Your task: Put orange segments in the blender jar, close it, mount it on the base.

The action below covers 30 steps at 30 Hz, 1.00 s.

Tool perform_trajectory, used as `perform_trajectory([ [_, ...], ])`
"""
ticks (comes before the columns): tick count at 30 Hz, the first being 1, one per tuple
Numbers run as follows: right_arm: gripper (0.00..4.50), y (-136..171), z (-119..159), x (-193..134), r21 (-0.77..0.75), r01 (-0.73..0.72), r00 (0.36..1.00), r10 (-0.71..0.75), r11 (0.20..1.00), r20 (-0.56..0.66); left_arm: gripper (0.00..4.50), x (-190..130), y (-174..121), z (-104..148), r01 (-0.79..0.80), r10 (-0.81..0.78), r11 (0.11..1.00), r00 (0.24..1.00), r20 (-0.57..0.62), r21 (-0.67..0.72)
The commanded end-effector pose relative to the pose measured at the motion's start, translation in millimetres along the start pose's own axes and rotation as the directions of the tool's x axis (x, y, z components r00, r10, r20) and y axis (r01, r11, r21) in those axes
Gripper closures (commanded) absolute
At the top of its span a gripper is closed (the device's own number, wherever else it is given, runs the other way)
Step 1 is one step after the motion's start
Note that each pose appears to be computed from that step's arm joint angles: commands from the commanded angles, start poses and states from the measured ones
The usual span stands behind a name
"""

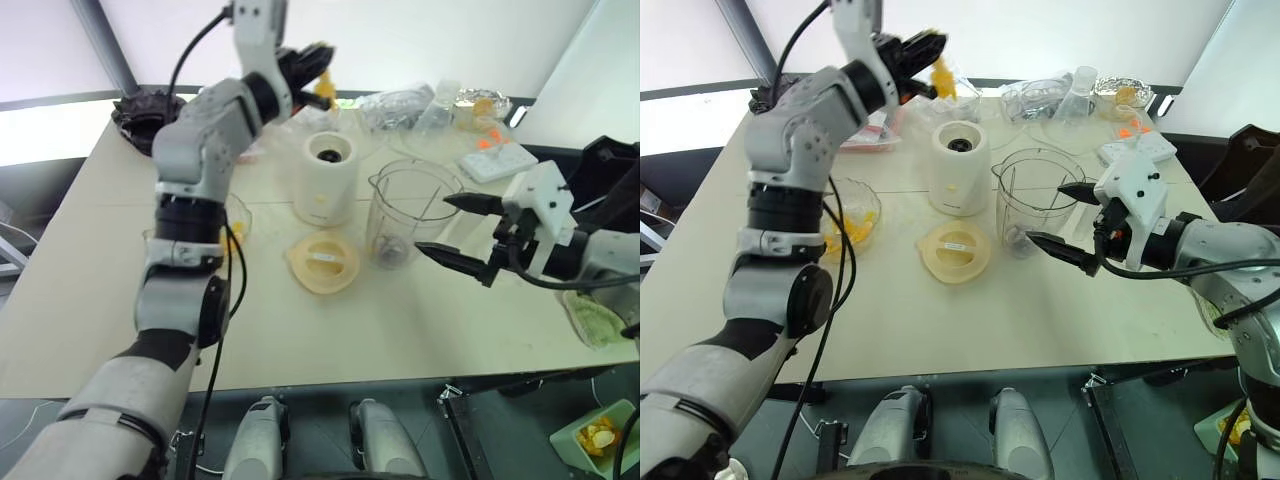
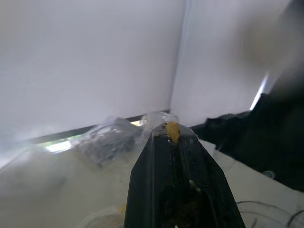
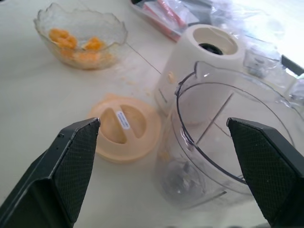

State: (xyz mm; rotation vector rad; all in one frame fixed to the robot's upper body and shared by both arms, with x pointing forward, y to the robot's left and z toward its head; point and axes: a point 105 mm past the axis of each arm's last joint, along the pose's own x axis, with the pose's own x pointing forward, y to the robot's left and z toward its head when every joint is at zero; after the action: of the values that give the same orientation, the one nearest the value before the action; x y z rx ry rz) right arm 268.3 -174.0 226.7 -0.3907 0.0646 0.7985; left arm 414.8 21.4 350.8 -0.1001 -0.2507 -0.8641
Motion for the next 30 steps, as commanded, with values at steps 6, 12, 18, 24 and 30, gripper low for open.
perform_trajectory([
  [6, 0.00, 14, 6, -22, 0.003, 0.158, 0.987, -0.158, 0.987, 0.041, 4.46, 36, -56, 6, 0.304, -0.304, 0.952, 0.953, 0.003, -0.016],
  [12, 0.00, 27, 0, -38, 0.035, 0.259, 0.965, -0.260, 0.965, 0.027, 4.46, 43, -84, -19, 0.465, -0.467, 0.884, 0.881, -0.073, -0.042],
  [18, 0.00, 36, -3, -45, 0.059, 0.306, 0.951, -0.307, 0.950, 0.015, 4.46, 34, -96, -58, 0.591, -0.588, 0.805, 0.783, -0.201, -0.053],
  [24, 0.00, 40, -4, -45, 0.070, 0.309, 0.951, -0.311, 0.948, 0.008, 3.95, 27, -94, -84, 0.618, -0.599, 0.786, 0.745, -0.292, -0.037],
  [30, 0.00, 42, -4, -44, 0.080, 0.304, 0.952, -0.305, 0.949, 0.001, 1.44, 28, -88, -95, 0.593, -0.566, 0.805, 0.760, -0.320, -0.017],
])
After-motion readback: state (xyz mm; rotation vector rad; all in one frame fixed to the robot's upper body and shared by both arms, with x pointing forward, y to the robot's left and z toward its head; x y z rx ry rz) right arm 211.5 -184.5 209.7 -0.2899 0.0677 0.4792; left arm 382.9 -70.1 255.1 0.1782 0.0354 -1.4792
